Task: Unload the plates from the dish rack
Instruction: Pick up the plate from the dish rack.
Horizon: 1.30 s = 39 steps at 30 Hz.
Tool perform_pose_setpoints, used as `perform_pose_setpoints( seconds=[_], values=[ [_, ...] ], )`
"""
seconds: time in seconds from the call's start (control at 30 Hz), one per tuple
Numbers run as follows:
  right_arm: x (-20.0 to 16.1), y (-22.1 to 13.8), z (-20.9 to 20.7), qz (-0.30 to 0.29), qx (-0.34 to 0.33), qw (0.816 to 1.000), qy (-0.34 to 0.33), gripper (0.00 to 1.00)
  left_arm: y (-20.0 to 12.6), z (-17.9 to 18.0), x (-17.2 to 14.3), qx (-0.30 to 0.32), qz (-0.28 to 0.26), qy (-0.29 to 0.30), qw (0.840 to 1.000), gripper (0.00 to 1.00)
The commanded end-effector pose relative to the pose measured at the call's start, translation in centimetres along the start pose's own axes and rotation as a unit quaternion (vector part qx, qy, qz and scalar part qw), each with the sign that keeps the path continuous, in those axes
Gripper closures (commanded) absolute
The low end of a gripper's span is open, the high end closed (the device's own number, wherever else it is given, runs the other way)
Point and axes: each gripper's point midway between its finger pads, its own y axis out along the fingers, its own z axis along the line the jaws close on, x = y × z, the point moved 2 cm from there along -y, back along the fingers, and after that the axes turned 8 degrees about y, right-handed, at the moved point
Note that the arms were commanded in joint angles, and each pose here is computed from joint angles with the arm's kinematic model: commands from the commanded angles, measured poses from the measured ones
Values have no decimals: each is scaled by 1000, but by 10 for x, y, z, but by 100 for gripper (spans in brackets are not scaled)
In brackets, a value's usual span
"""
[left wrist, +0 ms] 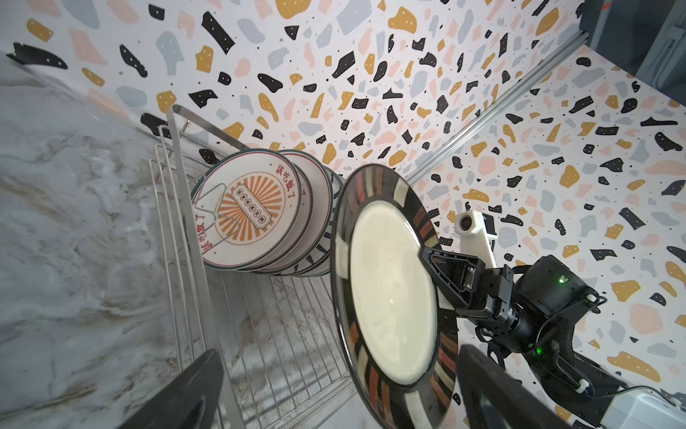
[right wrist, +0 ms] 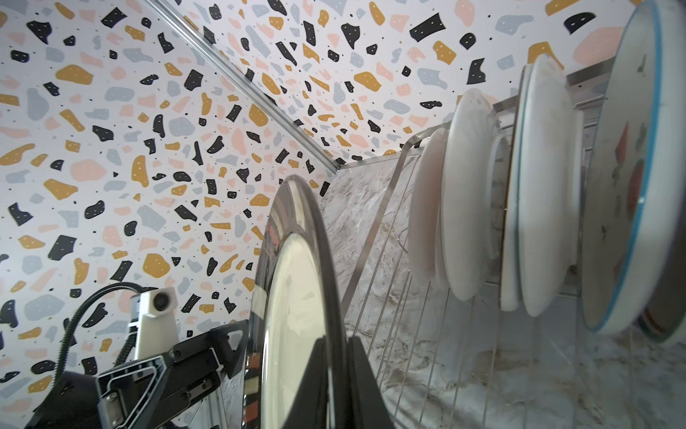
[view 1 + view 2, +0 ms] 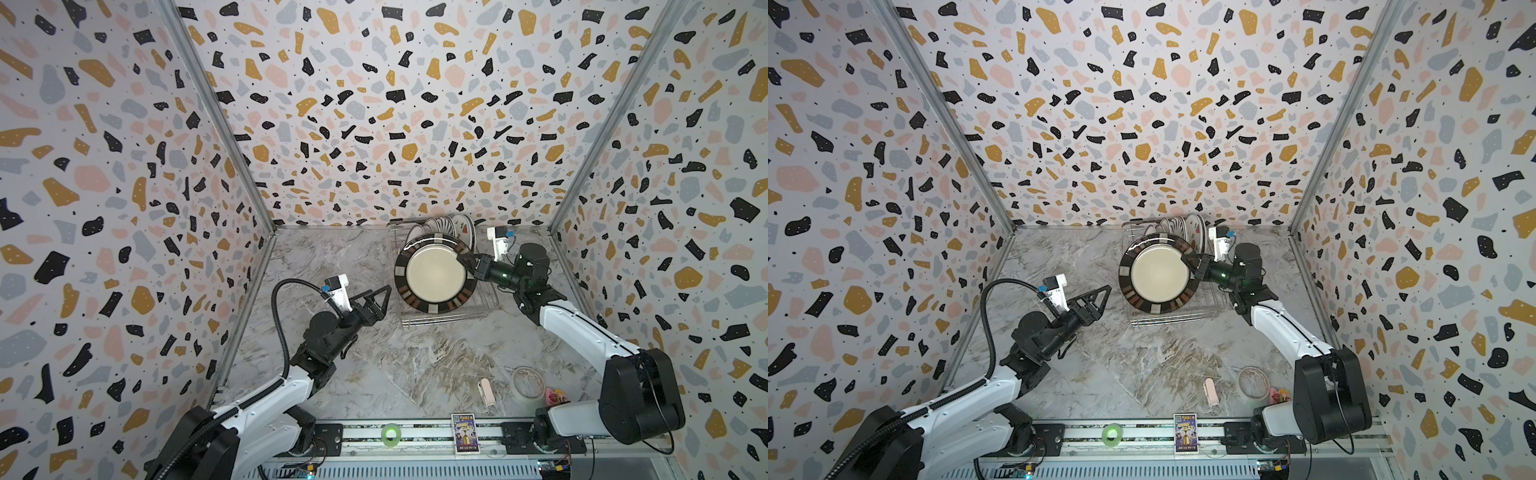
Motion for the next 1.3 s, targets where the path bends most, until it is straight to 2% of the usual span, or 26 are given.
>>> perform_pose_setpoints(
  seconds=[0.0,0.07,0.17,0.3,0.5,0.63,0.7,0.9,1.03,1.1,1.17,1.27],
  values=[
    [20,-9,53,-24,97,994,-41,97,1,-22,11,-49,-22,-21,998,0],
    [18,-8,54,-18,106,993,-39,97,3,-28,11,-66,-21,-29,997,3],
    [14,-5,53,-9,112,993,-35,97,10,-36,5,-85,-7,-32,996,13],
    [10,-1,47,-6,104,994,-33,97,16,-38,-4,-83,4,-33,996,22],
    [8,6,39,2,98,995,-25,97,23,-37,-9,-75,6,-34,997,49],
    [5,10,35,6,95,995,-21,97,27,-35,-13,-73,13,-42,996,55],
    [4,12,34,8,94,995,-19,97,27,-34,-14,-70,11,-45,996,65],
    [-1,18,34,17,97,995,-19,97,30,-31,-14,-62,5,-53,997,67],
    [-1,19,32,18,96,995,-19,97,31,-27,-15,-55,1,-62,997,79],
    [-2,19,32,18,96,995,-19,97,31,-27,-15,-58,0,-65,996,80],
    [-3,19,31,19,96,995,-20,97,32,-28,-15,-59,0,-66,996,87],
    [-4,20,31,21,97,995,-22,97,32,-26,-14,-54,-3,-66,996,89]
  ],
)
